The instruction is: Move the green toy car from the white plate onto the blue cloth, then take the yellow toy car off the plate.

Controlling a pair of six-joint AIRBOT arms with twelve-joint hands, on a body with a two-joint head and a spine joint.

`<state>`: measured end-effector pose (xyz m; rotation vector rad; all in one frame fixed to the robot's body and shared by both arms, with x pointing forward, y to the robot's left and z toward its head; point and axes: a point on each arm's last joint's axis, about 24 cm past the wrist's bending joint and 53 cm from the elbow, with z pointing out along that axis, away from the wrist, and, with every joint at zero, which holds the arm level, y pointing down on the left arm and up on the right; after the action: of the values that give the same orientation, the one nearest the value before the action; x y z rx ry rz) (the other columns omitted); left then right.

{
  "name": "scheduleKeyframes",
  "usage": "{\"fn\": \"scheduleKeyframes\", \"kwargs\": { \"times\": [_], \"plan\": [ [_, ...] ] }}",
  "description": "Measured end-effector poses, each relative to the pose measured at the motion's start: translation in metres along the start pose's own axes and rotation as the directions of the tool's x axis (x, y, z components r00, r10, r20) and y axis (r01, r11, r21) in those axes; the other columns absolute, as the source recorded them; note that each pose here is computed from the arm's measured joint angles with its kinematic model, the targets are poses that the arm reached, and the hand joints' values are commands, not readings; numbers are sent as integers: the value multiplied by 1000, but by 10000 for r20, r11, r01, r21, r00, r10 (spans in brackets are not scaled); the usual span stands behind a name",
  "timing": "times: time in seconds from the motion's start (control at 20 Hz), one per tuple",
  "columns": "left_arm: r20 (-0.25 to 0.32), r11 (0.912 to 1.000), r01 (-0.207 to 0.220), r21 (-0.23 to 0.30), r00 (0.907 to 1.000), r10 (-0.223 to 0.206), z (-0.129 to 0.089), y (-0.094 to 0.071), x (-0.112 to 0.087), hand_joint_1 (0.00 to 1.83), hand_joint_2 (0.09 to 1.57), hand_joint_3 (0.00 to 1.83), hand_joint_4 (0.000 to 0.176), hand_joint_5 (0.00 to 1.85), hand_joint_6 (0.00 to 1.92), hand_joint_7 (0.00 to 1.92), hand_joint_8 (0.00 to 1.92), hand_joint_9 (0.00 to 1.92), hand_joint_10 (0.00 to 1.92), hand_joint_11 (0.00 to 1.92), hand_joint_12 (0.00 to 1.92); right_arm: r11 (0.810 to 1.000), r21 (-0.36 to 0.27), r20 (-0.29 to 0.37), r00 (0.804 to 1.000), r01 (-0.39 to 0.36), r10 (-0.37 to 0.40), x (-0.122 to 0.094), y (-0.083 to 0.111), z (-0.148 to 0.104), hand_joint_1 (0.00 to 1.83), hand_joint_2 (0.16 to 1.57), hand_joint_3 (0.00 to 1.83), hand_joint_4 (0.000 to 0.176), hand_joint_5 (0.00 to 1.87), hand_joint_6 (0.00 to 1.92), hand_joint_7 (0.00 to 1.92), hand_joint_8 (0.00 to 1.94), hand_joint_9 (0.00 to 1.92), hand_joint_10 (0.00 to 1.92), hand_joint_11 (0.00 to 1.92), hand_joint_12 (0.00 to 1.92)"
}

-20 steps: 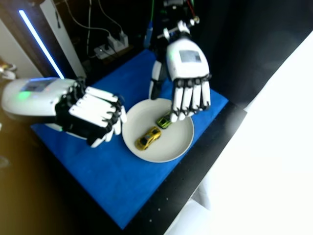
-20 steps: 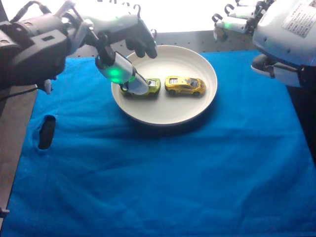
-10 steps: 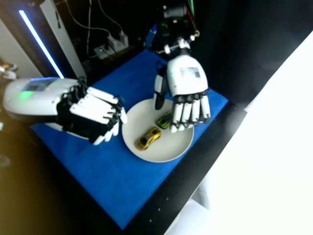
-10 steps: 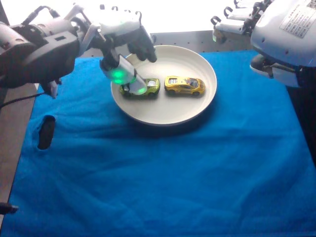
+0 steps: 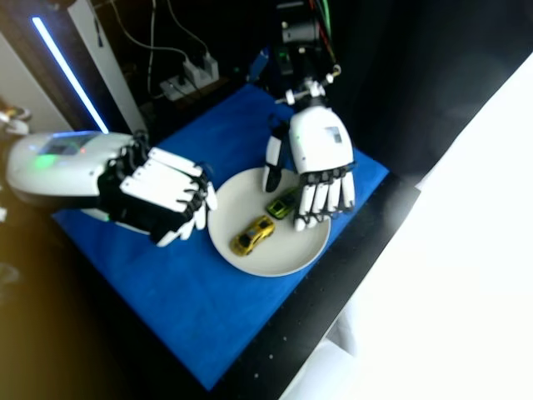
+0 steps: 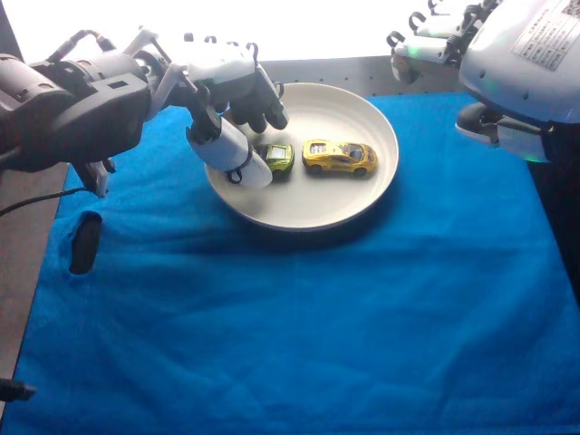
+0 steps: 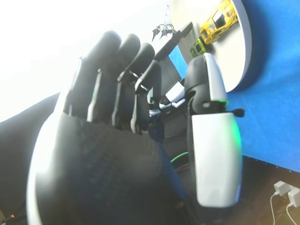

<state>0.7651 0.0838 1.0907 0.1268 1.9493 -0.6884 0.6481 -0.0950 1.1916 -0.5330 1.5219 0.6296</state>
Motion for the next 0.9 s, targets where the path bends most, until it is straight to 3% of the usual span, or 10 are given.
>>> {"fn": "scheduleKeyframes", "kwargs": {
  "times": [0.1, 0.35, 0.5, 0.55, 0.6, 0.65, 0.75, 0.85, 0.9],
  "plan": [
    [-28, 10000, 2, 32, 10000, -2, 1, -2, 2, 986, 933, 1, 0, 794, 4, 577, 906, 443, 1256, 294, 1781, 10000, 4, -11, 10000, -3, 3, 0, 0, 0, 1164, 1112, 0, 0, 449, 876, 600, 853, 539, 1300, 429, 1889],
    [-65, 10000, 8, 72, 10000, -8, 2, -4, 4, 1041, 949, 5, 0, 885, 31, 667, 1127, 616, 1369, 475, 1787, 10000, -9, -8, 10000, -6, 6, 0, 0, 0, 1220, 1107, 0, 0, 369, 1043, 537, 947, 504, 1388, 450, 1905],
    [-151, 10000, 21, 18, 9999, -21, 2, -2, 8, 1148, 999, 8, 0, 952, 63, 709, 1617, 775, 1844, 790, 1919, 10000, -9, -5, 10000, -6, 6, 0, 0, 0, 1229, 1115, 2, 0, 331, 1128, 513, 1006, 499, 1444, 470, 1916],
    [-146, 10000, 20, 16, 9999, -20, 2, -2, 8, 1150, 1094, 10, 0, 950, 821, 716, 1582, 773, 1797, 785, 1921, 10000, -12, -5, 10000, -8, 8, 0, 1, 0, 1232, 1107, 0, 0, 365, 1134, 536, 1005, 526, 1428, 503, 1895],
    [-135, 10000, 22, 5, 9999, -22, 2, -1, 7, 1142, 1135, 8, 0, 901, 1052, 749, 1658, 827, 1859, 858, 1921, 10000, -16, -5, 10000, -10, 10, 0, 1, 0, 1236, 1105, 0, 0, 373, 1137, 538, 1004, 527, 1424, 504, 1893],
    [-122, 10000, 15, 13, 9999, -14, 2, -2, 7, 1199, 1196, 8, 0, 788, 1232, 782, 1427, 832, 1811, 858, 1921, 10000, -11, -8, 10000, -17, 17, 1, 1, 0, 1238, 1100, 0, 0, 396, 1125, 551, 1029, 543, 1440, 528, 1894],
    [-124, 10000, 37, 10, 9999, -37, 2, -1, 7, 1224, 1211, 0, 0, 789, 1042, 825, 1520, 786, 1714, 795, 1921, 10000, -14, -5, 10000, -13, 13, 0, 1, 0, 1221, 1107, 0, 0, 382, 1142, 513, 1107, 531, 1478, 532, 1899],
    [-112, 10000, 29, -18, 9999, -29, 2, 0, 7, 1229, 1187, 0, 0, 874, 974, 839, 1456, 714, 1536, 627, 1872, 10000, -14, -5, 10000, -13, 13, 0, 1, 0, 1224, 1106, 0, 0, 372, 1139, 492, 1105, 504, 1458, 502, 1896],
    [-95, 10000, 76, -23, 9999, -76, 2, 1, 7, 1228, 1199, 1, 0, 853, 973, 816, 1518, 724, 1632, 662, 1911, 10000, -13, -9, 10000, -13, 13, 1, 1, 0, 1208, 1113, 2, 0, 366, 1142, 484, 1103, 496, 1453, 501, 1895]
  ]
}}
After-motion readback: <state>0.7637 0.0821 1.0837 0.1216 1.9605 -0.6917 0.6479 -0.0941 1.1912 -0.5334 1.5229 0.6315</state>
